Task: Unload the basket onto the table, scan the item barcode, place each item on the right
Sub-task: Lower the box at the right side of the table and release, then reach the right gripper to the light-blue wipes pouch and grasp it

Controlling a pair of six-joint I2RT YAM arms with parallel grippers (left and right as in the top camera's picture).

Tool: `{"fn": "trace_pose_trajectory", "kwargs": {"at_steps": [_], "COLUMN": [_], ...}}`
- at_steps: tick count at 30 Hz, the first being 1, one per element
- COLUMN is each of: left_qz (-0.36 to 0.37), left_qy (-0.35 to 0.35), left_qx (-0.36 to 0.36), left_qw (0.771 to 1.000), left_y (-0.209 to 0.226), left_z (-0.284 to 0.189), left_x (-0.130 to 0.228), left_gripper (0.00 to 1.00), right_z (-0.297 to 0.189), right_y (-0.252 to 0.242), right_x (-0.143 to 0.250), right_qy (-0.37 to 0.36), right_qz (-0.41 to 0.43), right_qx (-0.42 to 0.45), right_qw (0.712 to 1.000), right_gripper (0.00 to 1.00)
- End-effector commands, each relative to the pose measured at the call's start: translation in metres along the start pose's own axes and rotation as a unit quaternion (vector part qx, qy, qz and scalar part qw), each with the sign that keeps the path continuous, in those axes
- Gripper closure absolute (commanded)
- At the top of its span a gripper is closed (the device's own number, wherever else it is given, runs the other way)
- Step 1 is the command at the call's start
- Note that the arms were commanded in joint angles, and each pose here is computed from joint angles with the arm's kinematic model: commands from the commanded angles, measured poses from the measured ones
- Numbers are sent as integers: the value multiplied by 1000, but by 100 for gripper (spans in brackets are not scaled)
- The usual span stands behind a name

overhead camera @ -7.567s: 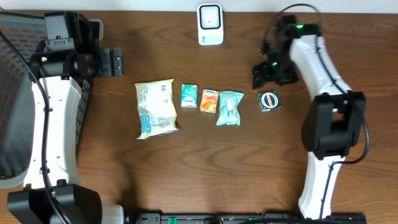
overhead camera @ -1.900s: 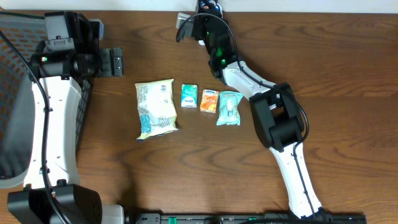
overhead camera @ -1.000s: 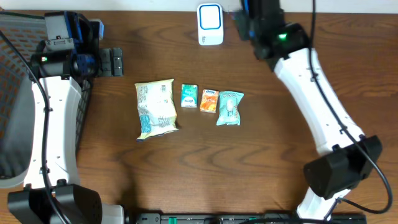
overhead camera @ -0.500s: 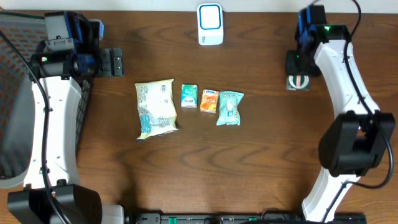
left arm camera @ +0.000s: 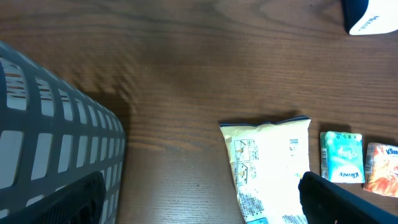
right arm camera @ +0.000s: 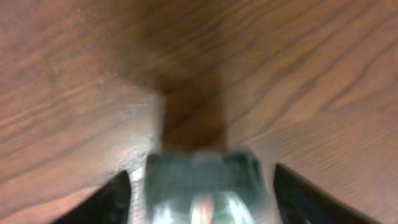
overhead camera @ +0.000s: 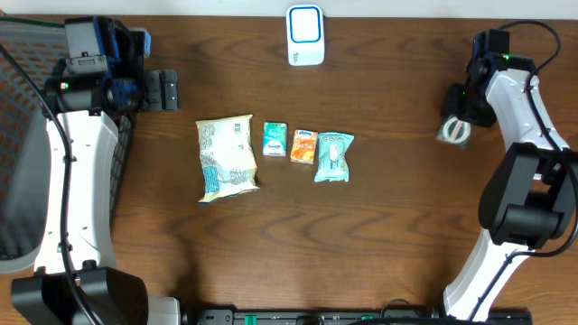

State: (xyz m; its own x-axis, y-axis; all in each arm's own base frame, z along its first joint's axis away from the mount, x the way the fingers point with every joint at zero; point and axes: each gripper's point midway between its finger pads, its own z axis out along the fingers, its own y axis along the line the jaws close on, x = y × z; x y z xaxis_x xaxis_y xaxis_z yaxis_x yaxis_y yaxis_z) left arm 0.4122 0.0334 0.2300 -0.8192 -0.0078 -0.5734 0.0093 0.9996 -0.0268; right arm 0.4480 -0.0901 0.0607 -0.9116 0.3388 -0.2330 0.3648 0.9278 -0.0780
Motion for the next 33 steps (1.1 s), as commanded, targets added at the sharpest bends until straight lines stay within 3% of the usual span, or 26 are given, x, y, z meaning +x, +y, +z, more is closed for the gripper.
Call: {"fn": "trace_pose_trajectory", "kwargs": {"at_steps": [1, 3, 8, 14, 22, 24, 25, 27, 29, 33], "left_qz": [8, 8, 8, 8, 8, 8, 8, 8, 8, 8], "left_qy": [-4, -4, -4, -4, -4, -4, -4, -4, -4, -4], "left_qx": [-3, -3, -3, -3, -3, -3, -3, -3, -3, -3], "left_qw": [1000, 1000, 1000, 1000, 1000, 1000, 1000, 1000, 1000, 1000], "left_y": [0, 0, 0, 0, 0, 0, 0, 0, 0, 0], "left_z": [-2, -2, -2, -2, -2, -2, -2, -2, -2, -2], "left_x": [-3, -3, -3, -3, -3, -3, -3, -3, -3, -3], "left_gripper": [2, 2, 3, 2, 2, 3, 2, 2, 2, 2], "right_z": [9, 7, -23, -80, -99, -102, -104, -107, -105, -94], "right_y": [0, 5, 42, 122, 218, 237, 247, 264, 276, 290], "right_x": [4, 2, -1, 17, 69, 85, 95, 113, 127, 151], "right_qy": [10, 9, 16, 30, 54, 57, 61, 68, 71, 75], "right_qz": [6, 6, 1, -60, -153, -180, -192, -209, -213, -217], "right_qx": [-1, -13, -114, -251, -301, -304, -305, -308, -295, -271], "right_qw": [1000, 1000, 993, 966, 940, 934, 931, 926, 929, 935], "right_gripper": [14, 1, 1, 1, 1, 7, 16, 45, 62, 67]}}
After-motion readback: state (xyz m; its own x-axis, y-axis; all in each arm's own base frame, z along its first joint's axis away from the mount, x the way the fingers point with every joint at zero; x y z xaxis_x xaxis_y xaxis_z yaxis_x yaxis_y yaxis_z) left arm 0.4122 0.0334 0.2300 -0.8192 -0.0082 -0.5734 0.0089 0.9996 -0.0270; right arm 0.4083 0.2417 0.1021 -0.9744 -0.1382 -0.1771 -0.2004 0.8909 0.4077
